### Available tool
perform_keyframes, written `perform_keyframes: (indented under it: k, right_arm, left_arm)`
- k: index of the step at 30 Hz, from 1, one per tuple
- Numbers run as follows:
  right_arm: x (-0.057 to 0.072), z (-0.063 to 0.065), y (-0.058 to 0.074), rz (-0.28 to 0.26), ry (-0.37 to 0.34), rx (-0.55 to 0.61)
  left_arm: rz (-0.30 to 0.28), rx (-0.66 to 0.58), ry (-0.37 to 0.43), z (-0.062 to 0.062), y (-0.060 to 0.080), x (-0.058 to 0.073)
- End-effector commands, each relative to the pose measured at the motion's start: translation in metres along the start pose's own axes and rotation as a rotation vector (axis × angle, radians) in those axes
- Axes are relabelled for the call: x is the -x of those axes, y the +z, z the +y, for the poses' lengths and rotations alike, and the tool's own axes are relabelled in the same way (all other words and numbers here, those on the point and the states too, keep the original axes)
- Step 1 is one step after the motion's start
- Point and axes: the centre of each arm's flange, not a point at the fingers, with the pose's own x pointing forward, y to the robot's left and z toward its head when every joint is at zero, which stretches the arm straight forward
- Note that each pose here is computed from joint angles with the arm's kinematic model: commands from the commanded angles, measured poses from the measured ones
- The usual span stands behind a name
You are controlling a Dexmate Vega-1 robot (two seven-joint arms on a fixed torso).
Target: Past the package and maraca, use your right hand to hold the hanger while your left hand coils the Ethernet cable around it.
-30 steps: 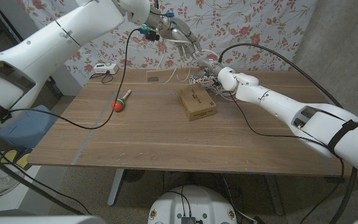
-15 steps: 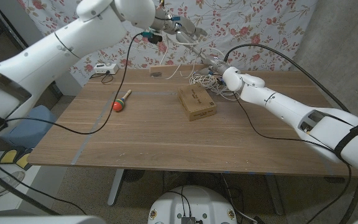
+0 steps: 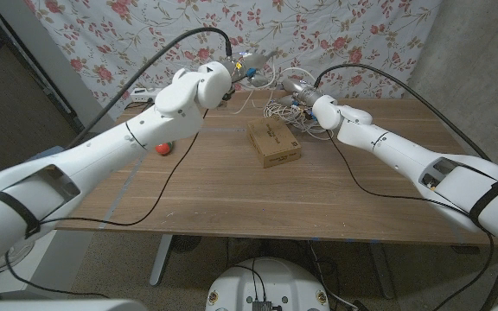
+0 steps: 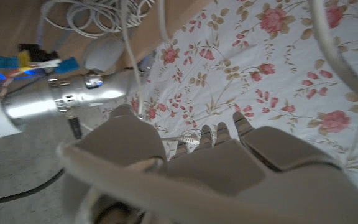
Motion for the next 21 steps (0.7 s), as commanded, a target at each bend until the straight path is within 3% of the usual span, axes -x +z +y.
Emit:
perform_keyframes:
  k: [1,5,9,14,18,21]
  right_arm:
    - [0.001,0.006,-0.003,-0.004,0.017,-0.005]
    - [0.0,0.006,-0.004,-0.006,0.017,-0.01]
    - [-0.001,0.006,-0.006,-0.003,0.019,-0.012]
    - [-0.002,0.008,-0.008,0.002,0.018,-0.006]
    - [-0.003,0.008,-0.011,0.009,0.023,-0.006]
    - [-0.003,0.008,-0.011,0.009,0.024,-0.002]
  left_arm:
    - [0.185,-0.629,1.355,0.03,0.058,0.06]
    - [0.175,-0.433,1.29,0.04,0.054,0.062]
    - [0.125,-0.178,1.186,0.052,0.044,0.064]
    - [-0.001,0.285,1.056,0.069,0.02,0.064]
    - [-0.077,0.556,0.92,0.08,0.004,0.061]
    - [-0.164,0.833,0.727,0.086,-0.009,0.056]
